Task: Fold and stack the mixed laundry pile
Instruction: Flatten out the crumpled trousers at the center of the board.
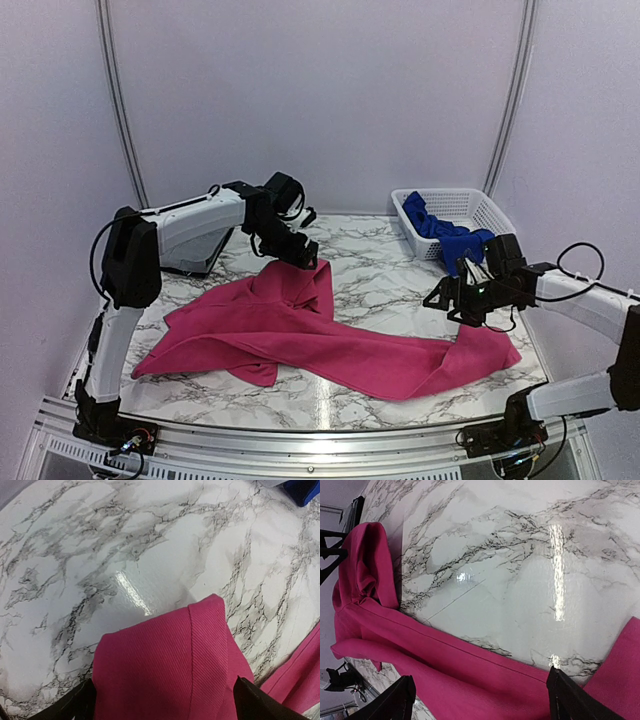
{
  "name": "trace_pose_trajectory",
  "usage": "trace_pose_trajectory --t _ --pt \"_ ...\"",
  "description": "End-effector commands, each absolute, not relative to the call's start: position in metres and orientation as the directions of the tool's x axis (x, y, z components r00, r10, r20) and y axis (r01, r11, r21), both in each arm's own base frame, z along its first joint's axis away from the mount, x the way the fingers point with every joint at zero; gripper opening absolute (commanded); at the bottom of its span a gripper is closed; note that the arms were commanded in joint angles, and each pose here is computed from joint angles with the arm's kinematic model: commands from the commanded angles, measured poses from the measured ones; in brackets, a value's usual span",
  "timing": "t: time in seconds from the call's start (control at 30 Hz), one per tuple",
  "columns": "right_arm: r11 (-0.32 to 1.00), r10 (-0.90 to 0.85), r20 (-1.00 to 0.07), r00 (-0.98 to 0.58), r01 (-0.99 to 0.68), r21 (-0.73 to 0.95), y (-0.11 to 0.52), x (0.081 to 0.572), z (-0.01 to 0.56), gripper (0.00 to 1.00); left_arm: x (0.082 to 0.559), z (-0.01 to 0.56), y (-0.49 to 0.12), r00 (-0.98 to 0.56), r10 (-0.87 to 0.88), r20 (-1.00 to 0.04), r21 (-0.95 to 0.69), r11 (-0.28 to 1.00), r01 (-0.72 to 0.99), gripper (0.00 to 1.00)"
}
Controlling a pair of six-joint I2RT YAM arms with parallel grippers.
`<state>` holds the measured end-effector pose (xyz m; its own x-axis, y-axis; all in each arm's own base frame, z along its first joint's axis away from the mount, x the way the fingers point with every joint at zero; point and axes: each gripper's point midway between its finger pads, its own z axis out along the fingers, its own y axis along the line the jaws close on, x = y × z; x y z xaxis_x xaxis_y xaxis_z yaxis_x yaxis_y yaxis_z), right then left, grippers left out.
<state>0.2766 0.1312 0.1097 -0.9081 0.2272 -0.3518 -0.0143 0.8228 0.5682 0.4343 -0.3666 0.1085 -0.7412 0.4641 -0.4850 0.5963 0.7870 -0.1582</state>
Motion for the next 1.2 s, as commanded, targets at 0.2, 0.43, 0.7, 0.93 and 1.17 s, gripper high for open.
trace_pose_trajectory --t 0.2,0.43,0.7,0.93,1.17 --pt "0.778 0.219 -0.425 -0.878 -0.106 0.620 0.150 0.311 0.122 0.86 0.425 0.157 -0.403 -0.641 0.489 -0.592 -0.155 0.711 0.686 0.00" --pt "0.766 0.209 -0.463 -0.862 -0.150 0.625 0.158 0.333 0.133 0.85 0.378 0.316 -0.406 -0.389 0.387 -0.836 -0.093 0.599 0.795 0.00" --pt "0.758 0.205 -0.508 -0.837 -0.193 0.623 0.161 0.343 0.153 0.85 0.260 0.270 -0.305 -0.317 0.538 -0.781 0.001 0.509 0.861 0.00" --pt "0.744 0.186 -0.496 -0.848 -0.208 0.636 0.166 0.339 0.149 0.84 0.188 0.155 -0.225 -0.409 0.770 -0.490 0.074 0.505 0.860 0.00" --pt "0.697 0.099 -0.474 -0.875 -0.279 0.661 0.211 0.343 0.142 0.81 0.171 0.115 -0.220 -0.311 0.913 -0.264 0.156 0.359 0.920 0.00"
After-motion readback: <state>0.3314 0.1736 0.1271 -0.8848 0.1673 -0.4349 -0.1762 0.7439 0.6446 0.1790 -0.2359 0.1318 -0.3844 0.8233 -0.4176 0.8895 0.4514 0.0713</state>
